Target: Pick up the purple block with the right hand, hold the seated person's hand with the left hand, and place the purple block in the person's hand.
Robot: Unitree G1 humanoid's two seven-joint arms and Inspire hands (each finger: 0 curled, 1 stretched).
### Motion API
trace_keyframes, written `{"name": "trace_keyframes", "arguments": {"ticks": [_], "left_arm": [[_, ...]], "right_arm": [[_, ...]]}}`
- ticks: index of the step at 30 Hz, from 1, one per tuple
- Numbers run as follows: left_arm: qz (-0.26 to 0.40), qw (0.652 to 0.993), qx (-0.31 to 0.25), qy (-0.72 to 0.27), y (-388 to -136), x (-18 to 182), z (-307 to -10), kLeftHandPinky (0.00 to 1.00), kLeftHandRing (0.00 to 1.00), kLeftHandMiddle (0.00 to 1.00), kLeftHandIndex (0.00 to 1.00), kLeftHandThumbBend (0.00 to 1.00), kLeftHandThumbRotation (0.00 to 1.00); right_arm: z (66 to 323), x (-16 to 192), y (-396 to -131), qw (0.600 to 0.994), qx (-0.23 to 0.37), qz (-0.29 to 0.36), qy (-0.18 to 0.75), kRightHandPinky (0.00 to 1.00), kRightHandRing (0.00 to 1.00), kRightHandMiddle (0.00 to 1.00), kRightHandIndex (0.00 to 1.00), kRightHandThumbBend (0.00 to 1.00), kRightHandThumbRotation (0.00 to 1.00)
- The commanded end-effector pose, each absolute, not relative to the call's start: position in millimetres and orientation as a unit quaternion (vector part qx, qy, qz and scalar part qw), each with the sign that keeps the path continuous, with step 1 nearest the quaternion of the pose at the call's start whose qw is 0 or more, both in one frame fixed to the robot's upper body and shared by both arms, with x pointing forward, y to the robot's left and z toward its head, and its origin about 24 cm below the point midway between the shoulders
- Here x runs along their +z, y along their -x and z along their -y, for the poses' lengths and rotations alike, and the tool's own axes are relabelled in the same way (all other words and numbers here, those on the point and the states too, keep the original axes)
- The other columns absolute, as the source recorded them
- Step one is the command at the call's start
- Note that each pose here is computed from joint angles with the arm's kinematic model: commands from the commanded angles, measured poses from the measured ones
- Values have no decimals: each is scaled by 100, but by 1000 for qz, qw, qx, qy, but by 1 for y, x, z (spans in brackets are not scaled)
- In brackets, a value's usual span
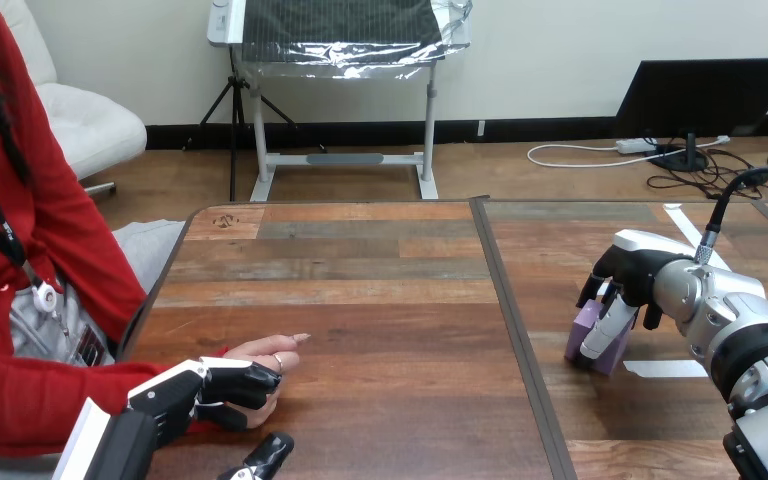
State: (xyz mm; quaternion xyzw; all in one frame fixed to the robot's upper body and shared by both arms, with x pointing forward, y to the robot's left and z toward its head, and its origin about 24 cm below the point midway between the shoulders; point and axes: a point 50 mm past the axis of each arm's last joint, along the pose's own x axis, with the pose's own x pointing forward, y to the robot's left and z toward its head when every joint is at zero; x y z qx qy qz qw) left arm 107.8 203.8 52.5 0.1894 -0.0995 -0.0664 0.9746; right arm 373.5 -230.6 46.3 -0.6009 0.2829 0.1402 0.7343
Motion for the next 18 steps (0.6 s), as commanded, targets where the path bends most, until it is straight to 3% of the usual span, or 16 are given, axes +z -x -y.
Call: {"name": "trace_keyframes", "arguments": {"ticks": [1,8,18], "left_arm": [[130,971,-63,-191,-116,58,-205,58,66,67,60,51,25],[131,972,-62,-187,-116,58,-205,58,65,67,60,51,24],[137,972,-65,-179,-116,58,-207,58,66,67,60,50,22]], "right_arm": [[228,81,-391,744,110,-231,618,48,53,60,63,77,0],[228,79,-390,734,111,-230,630,44,49,56,59,71,0],[228,80,-391,737,107,-232,625,39,46,53,56,70,0]]}}
